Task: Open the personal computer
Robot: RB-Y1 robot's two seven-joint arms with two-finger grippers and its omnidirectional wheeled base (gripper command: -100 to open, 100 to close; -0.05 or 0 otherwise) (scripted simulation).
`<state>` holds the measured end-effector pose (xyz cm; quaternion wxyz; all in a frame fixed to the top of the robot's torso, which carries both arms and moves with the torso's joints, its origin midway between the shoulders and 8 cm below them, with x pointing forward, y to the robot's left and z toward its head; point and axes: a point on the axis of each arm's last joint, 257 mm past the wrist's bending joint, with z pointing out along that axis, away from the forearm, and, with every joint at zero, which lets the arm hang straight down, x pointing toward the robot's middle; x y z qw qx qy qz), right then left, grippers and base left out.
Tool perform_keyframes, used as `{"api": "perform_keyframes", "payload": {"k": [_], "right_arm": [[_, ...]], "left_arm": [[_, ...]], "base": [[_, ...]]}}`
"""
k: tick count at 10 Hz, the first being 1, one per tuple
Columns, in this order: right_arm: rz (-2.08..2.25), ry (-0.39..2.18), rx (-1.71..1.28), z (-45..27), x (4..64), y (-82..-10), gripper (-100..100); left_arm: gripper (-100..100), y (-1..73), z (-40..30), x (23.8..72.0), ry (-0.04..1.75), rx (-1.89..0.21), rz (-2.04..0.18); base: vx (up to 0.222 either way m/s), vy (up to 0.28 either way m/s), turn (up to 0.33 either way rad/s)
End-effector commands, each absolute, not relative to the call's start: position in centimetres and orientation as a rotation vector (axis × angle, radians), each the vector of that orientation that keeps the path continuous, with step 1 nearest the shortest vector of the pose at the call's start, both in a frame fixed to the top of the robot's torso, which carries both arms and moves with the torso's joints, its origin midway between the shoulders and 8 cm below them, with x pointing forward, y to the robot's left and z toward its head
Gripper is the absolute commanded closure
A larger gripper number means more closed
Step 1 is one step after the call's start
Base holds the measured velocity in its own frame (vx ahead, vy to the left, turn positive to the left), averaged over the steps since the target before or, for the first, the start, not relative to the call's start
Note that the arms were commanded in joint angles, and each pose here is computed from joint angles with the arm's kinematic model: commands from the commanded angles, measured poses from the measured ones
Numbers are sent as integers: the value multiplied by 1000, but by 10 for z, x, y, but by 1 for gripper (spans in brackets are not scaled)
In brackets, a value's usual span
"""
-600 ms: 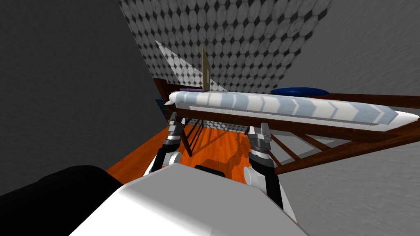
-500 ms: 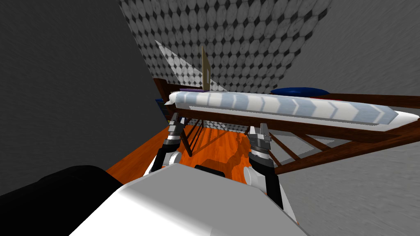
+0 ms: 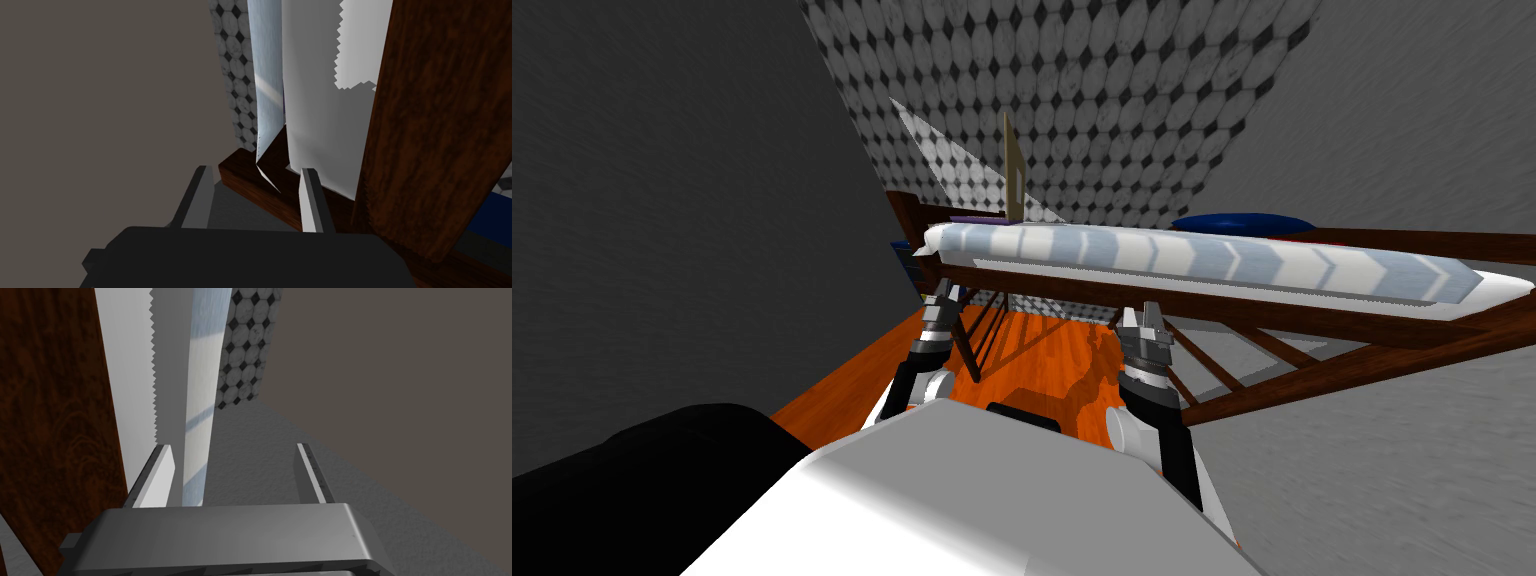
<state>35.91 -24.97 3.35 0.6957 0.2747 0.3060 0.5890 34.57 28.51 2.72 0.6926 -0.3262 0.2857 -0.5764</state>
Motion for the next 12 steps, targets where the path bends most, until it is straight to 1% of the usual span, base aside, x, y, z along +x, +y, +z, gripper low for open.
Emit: {"api": "perform_keyframes", "payload": {"k": [1,3,4,8,9,11,12], "right_arm": [[1314,683,613,34,359,-250,0],[1314,683,613,34,359,-250,0],[1314,683,613,34,359,-250,0],[1314,683,613,34,359,-250,0],[1314,683,613,34,359,-250,0],[1314,683,613,34,359,-250,0],[1314,683,613,34,359,-250,0]], "left_arm": [[0,285,27,346,638,-729,-1288],[0,285,27,346,638,-729,-1288],[-100,281,33,353,682,-679,-1266],[-100,278,55,375,750,-570,-1173],[-100,276,58,376,744,-563,-1179],[-100,281,69,390,775,-518,-1099],[-100,277,78,392,759,-504,-1111]], "base": [[0,0,0],[0,0,0],[-24,25,4],[-57,46,0],[-45,46,-2],[-49,43,4],[-49,34,-1]]}}
